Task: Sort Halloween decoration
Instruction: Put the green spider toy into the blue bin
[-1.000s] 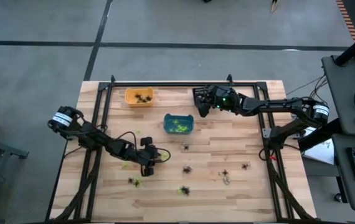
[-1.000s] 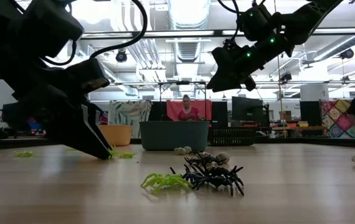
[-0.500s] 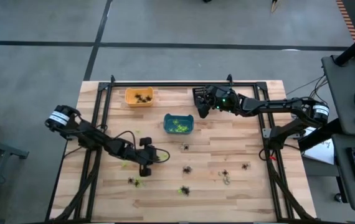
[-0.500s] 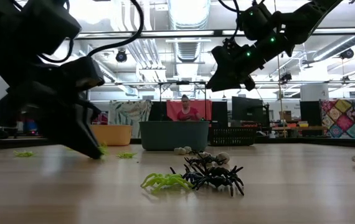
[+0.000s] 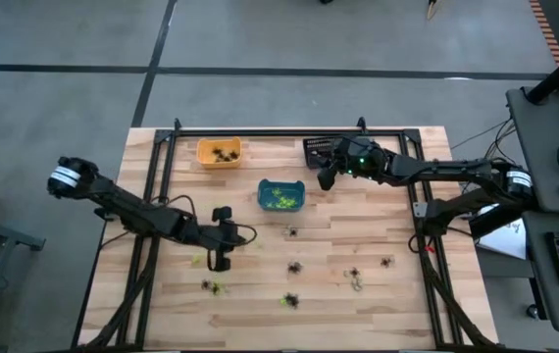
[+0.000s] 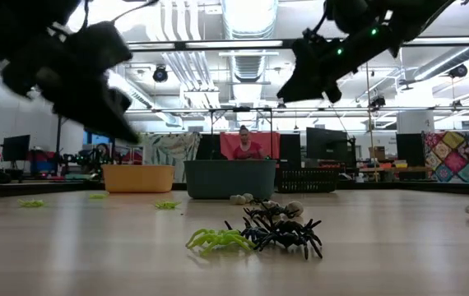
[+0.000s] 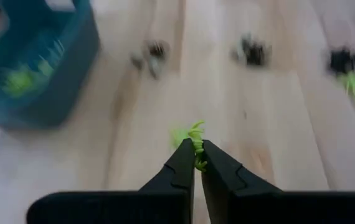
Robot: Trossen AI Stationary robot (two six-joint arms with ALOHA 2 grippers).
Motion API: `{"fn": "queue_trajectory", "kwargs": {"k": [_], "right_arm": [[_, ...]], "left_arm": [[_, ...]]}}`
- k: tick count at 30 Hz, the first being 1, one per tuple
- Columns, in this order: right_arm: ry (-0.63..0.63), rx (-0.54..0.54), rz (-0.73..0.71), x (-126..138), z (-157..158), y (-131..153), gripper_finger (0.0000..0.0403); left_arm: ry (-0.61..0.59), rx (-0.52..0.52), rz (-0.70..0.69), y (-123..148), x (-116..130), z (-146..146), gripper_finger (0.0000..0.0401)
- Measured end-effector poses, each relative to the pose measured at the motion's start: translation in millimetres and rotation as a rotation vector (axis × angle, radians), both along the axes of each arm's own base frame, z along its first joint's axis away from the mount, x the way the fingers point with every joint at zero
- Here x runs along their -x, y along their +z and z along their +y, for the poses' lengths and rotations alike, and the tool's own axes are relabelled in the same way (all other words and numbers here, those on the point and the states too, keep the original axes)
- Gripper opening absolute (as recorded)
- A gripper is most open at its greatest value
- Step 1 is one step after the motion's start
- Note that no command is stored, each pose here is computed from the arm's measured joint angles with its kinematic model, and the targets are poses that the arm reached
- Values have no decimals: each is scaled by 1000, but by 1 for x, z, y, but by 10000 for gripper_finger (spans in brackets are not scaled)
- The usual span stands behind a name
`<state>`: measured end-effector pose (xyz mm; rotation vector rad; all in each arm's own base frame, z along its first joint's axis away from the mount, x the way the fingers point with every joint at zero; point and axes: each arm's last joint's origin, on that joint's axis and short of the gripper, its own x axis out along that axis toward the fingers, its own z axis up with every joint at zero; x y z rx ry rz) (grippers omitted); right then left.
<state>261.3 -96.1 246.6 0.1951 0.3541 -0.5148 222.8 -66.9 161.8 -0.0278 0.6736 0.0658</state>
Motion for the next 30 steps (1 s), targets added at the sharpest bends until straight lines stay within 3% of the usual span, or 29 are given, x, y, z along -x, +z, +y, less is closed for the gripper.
{"fn": "queue_trajectory", "kwargs": {"k": [6,13,22,30], "right_arm": [[78,60,-8,3,17,12,116],[156,108,-11,7,35,21,116],[174,108,49,11,39,18,119],[197,167,81,11,38,17,114]], "left_arm": [[-17,-115,-101,30,-12,14,0],[-5,-267,-121,49,-31,45,0],[53,-287,-57,46,-57,104,0],[-2,-222,24,23,-94,141,0]]}}
